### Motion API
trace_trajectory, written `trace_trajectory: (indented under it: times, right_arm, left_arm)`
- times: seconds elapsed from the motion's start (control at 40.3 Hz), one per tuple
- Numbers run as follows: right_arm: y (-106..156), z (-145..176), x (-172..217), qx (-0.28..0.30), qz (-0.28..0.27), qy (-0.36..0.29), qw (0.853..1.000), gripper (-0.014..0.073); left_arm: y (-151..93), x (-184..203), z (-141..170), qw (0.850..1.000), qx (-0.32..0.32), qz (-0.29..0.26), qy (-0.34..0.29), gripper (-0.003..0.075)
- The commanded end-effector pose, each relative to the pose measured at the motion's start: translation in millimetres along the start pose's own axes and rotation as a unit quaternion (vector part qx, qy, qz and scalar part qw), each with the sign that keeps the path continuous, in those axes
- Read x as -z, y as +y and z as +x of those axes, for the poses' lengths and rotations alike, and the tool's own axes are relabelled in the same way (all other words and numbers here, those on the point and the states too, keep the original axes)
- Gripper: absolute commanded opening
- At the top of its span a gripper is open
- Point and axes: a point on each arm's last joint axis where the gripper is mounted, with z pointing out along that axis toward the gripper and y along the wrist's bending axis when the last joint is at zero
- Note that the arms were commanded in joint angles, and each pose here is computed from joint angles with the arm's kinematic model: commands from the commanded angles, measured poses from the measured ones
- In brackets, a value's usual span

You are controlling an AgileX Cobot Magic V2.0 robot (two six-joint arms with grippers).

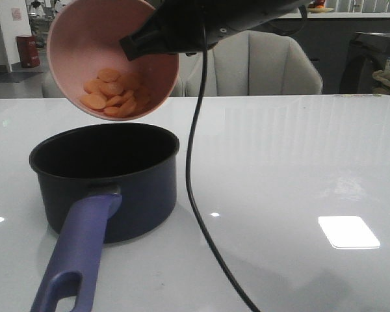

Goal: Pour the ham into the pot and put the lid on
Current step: 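Tilt the pink bowl with the right gripper to pour carrot slices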

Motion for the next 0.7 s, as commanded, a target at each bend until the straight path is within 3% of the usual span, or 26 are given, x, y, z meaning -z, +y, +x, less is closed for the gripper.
trace_trajectory:
  times: [0.0,0.298,0.67]
  right_arm:
    - [-5,-38,13,0.047,0.014,-0.105,0.993,0.0142]
    - [5,-36,9,0.182,0.006,-0.109,0.977,0.0142]
    - [7,-53,13,0.231,0.045,-0.211,0.949,0.0142]
  left_arm:
    - [1,2,-14,0.999,0.003,-0.001,-0.042,0.0115]
    - [1,2,-14,0.999,0.003,-0.001,-0.042,0.0115]
    - [1,2,-14,0.999,0.003,-0.001,-0.042,0.0115]
